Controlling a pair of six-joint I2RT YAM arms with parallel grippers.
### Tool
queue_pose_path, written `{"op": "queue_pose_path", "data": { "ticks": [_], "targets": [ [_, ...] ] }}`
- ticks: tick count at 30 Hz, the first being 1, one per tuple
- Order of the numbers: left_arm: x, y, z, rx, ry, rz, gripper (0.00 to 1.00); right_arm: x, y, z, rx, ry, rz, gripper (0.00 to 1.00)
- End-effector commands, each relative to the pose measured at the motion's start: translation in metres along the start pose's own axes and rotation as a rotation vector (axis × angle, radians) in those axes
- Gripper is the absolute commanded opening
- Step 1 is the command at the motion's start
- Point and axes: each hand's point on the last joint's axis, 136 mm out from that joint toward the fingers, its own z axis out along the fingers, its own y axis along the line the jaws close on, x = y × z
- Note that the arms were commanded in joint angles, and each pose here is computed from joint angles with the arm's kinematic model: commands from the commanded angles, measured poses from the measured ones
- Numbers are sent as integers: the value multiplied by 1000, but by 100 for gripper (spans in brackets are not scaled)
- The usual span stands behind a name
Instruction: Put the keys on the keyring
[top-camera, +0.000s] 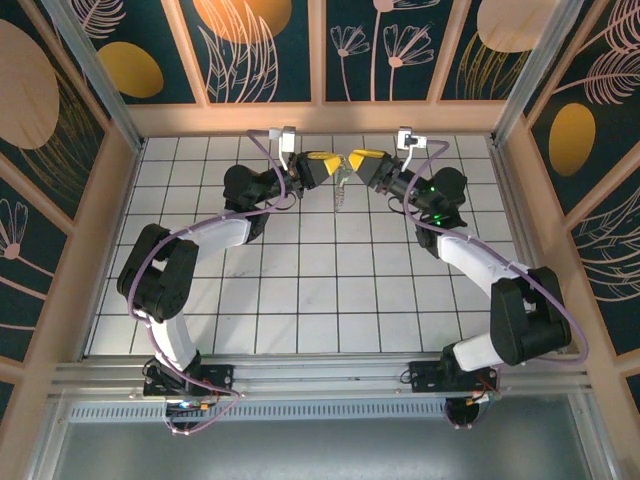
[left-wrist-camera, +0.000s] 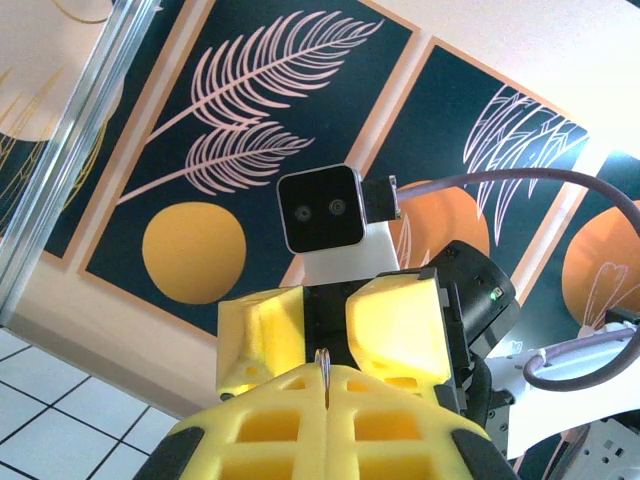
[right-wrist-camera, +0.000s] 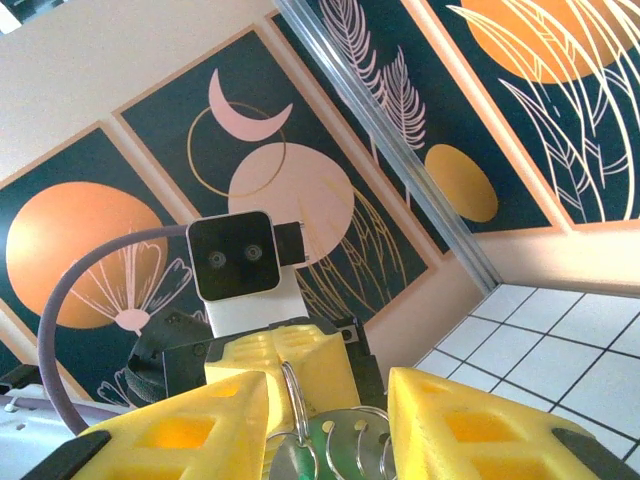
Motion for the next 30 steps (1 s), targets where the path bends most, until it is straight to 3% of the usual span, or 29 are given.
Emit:
{"op": "queue_pose_path", "data": {
  "ticks": [1, 11, 25, 30],
  "targets": [
    [-15, -14, 5, 46, -43, 49, 0, -4, 11, 3, -47, -31, -19, 36],
    [-14, -13, 5, 42, -42, 49, 0, 4, 12, 9, -64, -9, -10, 34],
    [-12, -13, 6, 46, -32, 48, 0, 7, 10, 15, -77, 12, -6, 22],
    [-11, -12, 6, 46, -27, 45, 0, 8, 10, 16, -83, 19, -6, 10]
  ]
}}
